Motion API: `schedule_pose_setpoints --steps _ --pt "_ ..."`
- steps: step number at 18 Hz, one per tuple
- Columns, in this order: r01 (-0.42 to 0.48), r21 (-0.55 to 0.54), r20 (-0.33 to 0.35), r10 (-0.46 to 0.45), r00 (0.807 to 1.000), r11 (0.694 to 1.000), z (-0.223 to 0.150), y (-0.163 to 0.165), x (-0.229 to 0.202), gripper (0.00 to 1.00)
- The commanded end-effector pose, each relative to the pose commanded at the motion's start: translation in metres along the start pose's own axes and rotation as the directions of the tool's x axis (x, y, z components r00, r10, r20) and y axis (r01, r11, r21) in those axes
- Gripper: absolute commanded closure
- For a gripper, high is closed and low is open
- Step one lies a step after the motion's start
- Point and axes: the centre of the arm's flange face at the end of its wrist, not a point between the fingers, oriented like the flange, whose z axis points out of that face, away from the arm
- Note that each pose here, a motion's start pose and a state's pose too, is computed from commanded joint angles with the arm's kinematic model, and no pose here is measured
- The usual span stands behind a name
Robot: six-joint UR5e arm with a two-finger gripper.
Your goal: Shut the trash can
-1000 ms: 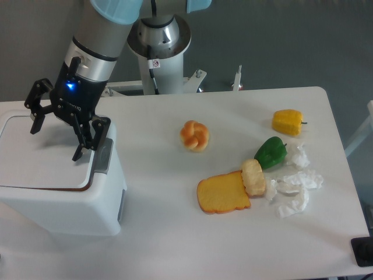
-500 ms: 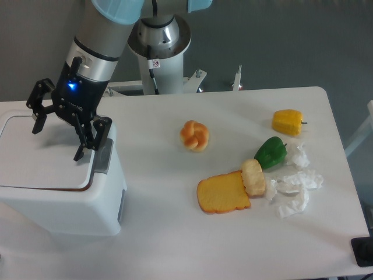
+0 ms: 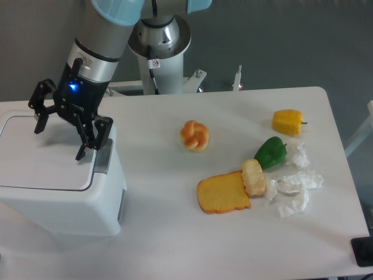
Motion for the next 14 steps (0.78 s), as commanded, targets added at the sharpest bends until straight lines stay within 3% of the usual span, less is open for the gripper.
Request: schedule_pose_setpoints --steps 14 --pt "0.003 -0.004 -0.003 -0.003 1.000 1.000 0.0026 0.0008 -0.0003 0.00"
